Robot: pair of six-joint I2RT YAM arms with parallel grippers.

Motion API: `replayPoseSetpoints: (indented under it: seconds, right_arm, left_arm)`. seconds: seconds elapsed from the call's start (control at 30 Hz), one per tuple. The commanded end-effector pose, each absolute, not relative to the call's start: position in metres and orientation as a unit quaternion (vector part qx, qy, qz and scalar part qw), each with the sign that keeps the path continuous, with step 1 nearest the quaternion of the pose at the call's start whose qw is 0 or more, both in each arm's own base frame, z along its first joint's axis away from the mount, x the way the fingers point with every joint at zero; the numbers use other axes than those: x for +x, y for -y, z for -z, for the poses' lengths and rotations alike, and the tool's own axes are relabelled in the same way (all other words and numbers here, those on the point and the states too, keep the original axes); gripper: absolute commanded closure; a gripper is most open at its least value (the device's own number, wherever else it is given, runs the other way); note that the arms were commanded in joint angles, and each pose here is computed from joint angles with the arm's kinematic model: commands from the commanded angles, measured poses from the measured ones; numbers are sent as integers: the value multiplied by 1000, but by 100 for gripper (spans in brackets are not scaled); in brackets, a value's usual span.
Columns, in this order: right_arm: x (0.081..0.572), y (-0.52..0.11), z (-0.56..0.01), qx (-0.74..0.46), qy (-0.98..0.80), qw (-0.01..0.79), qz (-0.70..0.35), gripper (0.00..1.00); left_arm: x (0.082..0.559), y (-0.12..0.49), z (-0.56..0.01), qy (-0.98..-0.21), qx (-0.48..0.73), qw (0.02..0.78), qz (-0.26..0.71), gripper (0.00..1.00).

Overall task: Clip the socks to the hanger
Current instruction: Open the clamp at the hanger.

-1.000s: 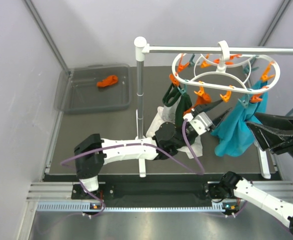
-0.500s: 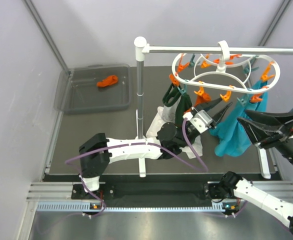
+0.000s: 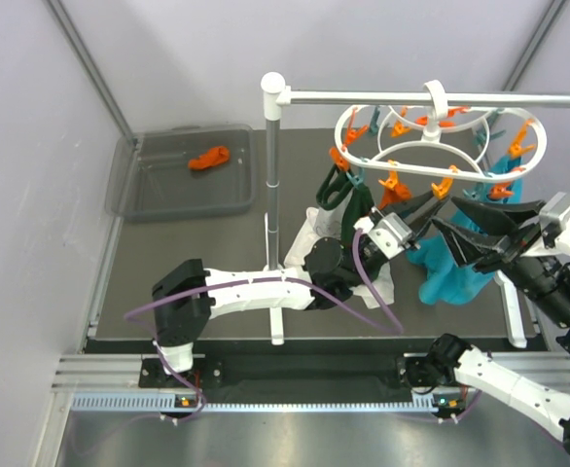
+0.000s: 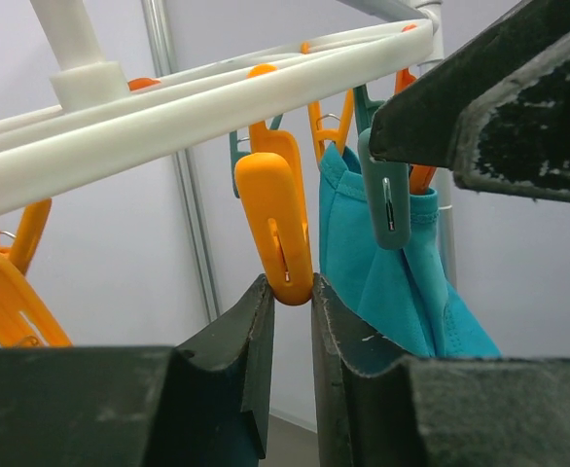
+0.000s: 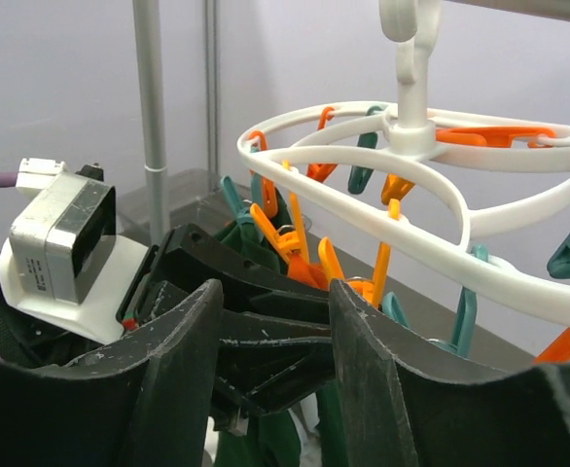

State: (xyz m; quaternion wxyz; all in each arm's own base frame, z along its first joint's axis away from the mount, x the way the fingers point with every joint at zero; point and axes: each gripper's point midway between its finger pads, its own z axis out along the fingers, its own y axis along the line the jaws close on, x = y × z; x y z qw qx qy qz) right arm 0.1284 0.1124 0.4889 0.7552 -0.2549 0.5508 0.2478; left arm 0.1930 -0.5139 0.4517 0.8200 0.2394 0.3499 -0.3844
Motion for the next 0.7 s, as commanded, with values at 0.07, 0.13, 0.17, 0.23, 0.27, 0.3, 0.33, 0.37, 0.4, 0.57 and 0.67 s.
replayPoseSetpoints:
  seconds: [0.07, 0.13, 0.17, 0.23, 0.27, 0.3, 0.33, 0.37, 0.4, 0.57, 0.67]
  right_arm:
    - [131, -103, -519, -215, -528, 783, -248, 52]
    - [134, -97, -521, -200, -534, 785, -242, 51]
    - [138, -94, -520, -189, -540, 785, -235, 51]
    - [140, -92, -521, -178, -543, 788, -231, 51]
    - [141, -90, -522, -171, -543, 789, -230, 50]
    - [142, -90, -522, -170, -543, 789, -231, 51]
    - [143, -91, -523, -166, -543, 789, -232, 50]
    - [144, -92, -524, -165, -544, 789, -235, 51]
    - [145, -95, -523, -167, -545, 787, -237, 50]
    - [152, -106, -520, -173, -549, 782, -240, 51]
    - [154, -107, -520, -172, -547, 784, -238, 52]
  left_arm:
    - [178, 485, -496, -318, 204, 825, 420, 87]
    - [177, 484, -495, -320, 203, 823, 424, 87]
    - [177, 483, -497, -320, 202, 822, 427, 87]
    - [175, 482, -499, -318, 204, 821, 429, 89]
    - [175, 483, -498, -319, 205, 819, 431, 89]
    - [174, 483, -498, -320, 207, 818, 431, 89]
    - [174, 483, -499, -319, 208, 818, 432, 90]
    - [174, 484, -497, -321, 209, 816, 433, 90]
    - [174, 484, -497, -321, 208, 816, 434, 90]
    - [172, 482, -499, -321, 207, 813, 439, 91]
    - [171, 482, -499, -322, 211, 812, 439, 92]
